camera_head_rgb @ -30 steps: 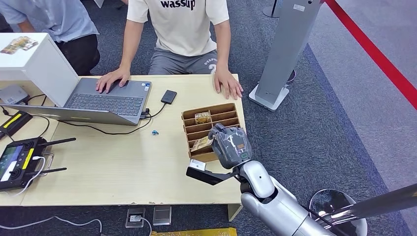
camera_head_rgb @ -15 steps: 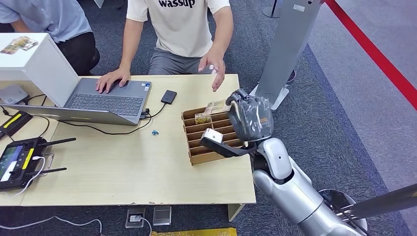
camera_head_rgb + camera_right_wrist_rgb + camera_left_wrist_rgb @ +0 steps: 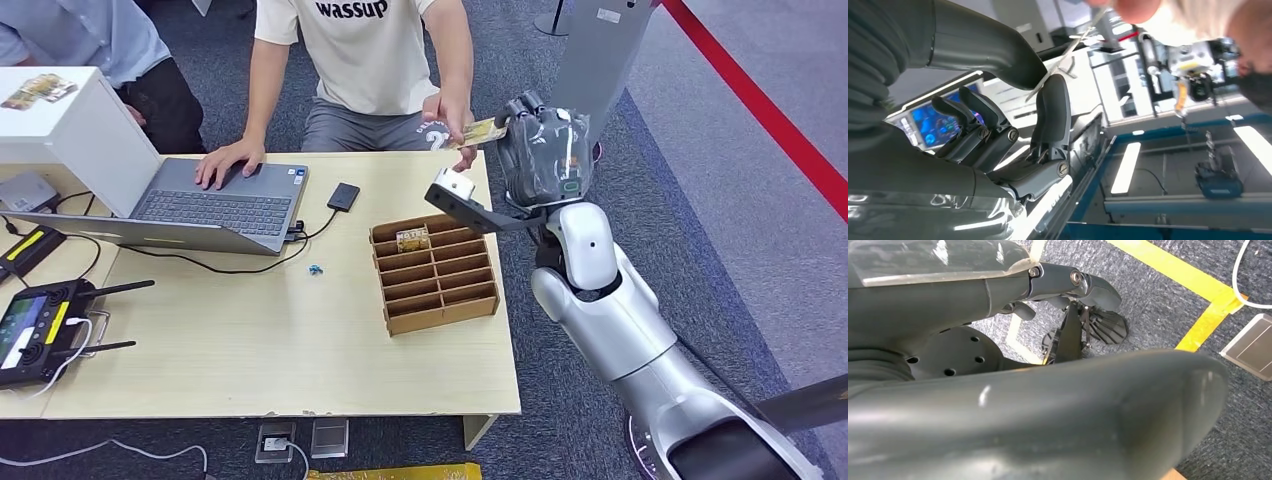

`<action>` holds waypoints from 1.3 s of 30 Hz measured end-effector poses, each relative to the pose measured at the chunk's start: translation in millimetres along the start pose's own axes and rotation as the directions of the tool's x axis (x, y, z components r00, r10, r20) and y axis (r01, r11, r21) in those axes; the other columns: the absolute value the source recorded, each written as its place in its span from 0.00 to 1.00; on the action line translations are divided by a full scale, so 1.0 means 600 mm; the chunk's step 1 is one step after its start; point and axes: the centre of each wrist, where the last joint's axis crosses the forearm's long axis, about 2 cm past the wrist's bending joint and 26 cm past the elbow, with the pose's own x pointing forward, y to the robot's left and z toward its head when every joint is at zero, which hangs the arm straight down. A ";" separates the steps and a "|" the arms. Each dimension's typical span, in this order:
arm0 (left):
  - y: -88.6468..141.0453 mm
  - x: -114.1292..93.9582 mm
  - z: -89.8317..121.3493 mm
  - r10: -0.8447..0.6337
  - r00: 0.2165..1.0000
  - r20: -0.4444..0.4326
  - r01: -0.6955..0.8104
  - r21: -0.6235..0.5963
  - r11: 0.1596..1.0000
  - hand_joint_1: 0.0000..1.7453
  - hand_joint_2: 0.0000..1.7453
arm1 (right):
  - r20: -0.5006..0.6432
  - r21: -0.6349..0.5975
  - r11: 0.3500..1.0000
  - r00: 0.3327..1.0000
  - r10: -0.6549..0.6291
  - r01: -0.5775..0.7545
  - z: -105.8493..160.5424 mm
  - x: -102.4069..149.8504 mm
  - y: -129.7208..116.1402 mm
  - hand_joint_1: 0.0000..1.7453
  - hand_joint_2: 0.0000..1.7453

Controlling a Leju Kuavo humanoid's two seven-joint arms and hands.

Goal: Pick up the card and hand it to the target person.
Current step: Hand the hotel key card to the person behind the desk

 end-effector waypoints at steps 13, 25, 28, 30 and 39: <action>-0.003 -0.003 0.001 0.013 1.000 -0.007 -0.013 0.020 1.000 0.00 0.00 | -0.045 0.166 0.982 0.995 0.094 -0.085 -0.050 -0.025 0.033 0.00 1.00; -0.005 -0.006 0.001 0.034 0.999 -0.023 -0.033 0.036 0.999 0.00 0.00 | -0.160 0.246 0.916 0.945 -0.284 0.317 0.016 -0.008 0.066 0.00 1.00; -0.005 -0.006 0.001 0.038 0.999 -0.025 -0.038 0.036 0.999 0.00 0.00 | -0.204 0.253 0.859 0.893 -0.402 0.445 0.029 -0.014 0.067 0.00 1.00; -0.005 -0.007 0.001 0.042 0.999 -0.026 -0.041 0.032 0.999 0.00 0.00 | -0.254 0.280 0.759 0.808 -0.532 0.588 0.046 -0.021 0.069 0.00 1.00; 0.002 -0.004 0.000 0.042 0.998 -0.037 -0.042 0.001 0.999 0.00 0.00 | -0.369 0.447 0.080 0.265 -0.891 0.891 0.173 -0.051 0.051 0.00 1.00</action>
